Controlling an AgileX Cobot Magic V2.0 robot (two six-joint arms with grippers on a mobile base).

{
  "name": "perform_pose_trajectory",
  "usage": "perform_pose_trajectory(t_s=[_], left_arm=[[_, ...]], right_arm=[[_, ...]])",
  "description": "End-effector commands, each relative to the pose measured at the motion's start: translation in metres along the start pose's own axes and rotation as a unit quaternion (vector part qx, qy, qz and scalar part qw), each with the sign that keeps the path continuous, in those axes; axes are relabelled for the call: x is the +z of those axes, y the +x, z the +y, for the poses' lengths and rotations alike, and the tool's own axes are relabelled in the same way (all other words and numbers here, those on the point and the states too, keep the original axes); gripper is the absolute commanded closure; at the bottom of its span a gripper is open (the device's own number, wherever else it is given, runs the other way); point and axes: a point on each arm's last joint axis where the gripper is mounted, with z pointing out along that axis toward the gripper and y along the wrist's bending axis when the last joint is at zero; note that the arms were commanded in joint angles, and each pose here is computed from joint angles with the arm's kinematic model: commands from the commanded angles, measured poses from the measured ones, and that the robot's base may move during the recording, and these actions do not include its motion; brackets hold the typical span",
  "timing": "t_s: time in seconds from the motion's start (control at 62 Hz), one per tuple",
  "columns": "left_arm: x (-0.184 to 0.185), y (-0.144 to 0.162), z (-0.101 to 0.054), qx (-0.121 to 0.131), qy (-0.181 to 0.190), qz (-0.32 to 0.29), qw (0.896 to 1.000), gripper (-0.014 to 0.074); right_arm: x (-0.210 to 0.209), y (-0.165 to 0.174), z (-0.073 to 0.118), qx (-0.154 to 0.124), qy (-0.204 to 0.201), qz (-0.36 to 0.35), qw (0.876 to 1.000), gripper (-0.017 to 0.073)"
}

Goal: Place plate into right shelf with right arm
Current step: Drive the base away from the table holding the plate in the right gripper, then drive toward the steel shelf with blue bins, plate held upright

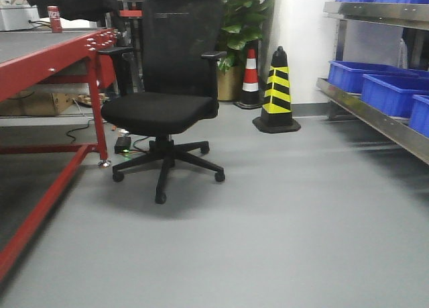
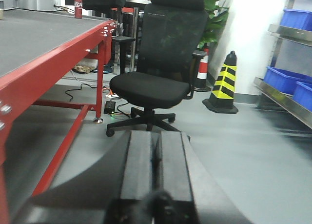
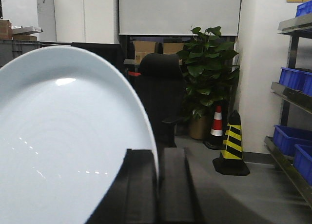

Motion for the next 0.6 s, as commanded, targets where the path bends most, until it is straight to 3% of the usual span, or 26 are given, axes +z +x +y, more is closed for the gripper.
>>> perform_pose_trajectory(t_s=[0.0, 0.58], left_arm=[[-0.0010, -0.0058, -0.0004, -0.003, 0.003, -0.046, 0.999, 0.0640], [-0.0010, -0.0058, -0.0004, -0.003, 0.003, -0.046, 0.999, 0.0640]], right_arm=[[-0.0003, -0.0165, 0.0028, -0.011, -0.014, -0.052, 0.999, 0.0505], [-0.0003, -0.0165, 0.0028, -0.011, -0.014, -0.052, 0.999, 0.0505]])
